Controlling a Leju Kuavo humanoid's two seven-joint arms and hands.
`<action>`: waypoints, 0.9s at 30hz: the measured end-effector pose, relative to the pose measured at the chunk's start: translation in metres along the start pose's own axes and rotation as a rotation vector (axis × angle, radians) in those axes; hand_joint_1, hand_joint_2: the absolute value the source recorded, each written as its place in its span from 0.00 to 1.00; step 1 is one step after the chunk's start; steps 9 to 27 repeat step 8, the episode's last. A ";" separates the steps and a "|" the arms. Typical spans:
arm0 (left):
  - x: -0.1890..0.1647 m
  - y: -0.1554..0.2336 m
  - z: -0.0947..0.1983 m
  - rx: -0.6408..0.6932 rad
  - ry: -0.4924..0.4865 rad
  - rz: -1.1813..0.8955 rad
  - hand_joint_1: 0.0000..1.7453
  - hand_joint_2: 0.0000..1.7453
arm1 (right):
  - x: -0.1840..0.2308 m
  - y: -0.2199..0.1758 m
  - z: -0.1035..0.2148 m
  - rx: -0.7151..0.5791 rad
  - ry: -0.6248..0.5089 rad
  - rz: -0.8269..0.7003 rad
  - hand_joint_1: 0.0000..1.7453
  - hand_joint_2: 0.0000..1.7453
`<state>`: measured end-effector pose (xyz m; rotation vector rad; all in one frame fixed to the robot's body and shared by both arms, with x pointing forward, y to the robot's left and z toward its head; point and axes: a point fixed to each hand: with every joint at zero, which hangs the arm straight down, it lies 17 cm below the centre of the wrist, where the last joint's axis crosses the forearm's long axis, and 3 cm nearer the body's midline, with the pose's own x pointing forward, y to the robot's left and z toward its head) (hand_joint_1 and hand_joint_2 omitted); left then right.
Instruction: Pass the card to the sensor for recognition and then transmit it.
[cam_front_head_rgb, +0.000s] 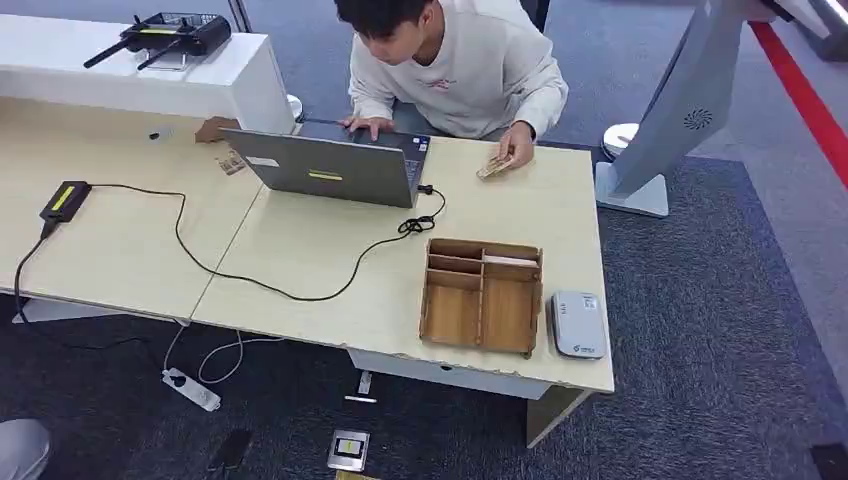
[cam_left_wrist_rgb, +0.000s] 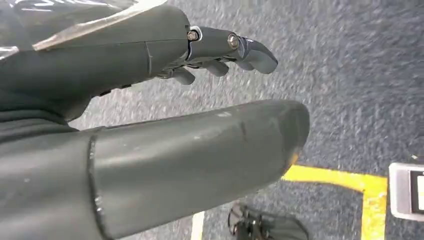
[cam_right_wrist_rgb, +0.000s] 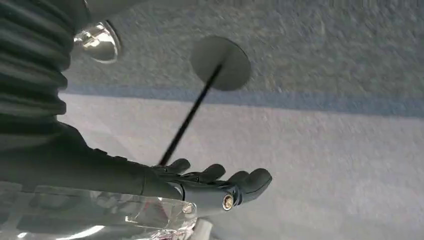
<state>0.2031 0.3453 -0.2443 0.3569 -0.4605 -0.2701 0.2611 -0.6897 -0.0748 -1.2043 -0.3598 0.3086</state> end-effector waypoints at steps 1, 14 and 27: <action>0.000 0.003 -0.001 0.010 -0.002 -0.003 0.00 0.00 | -0.002 0.007 0.003 0.015 -0.003 0.006 0.00 1.00; 0.002 0.004 0.001 0.064 -0.006 -0.054 0.00 0.00 | -0.008 0.037 0.018 0.083 -0.036 0.009 0.00 1.00; 0.002 0.004 0.001 0.064 -0.006 -0.054 0.00 0.00 | -0.008 0.037 0.018 0.083 -0.036 0.009 0.00 1.00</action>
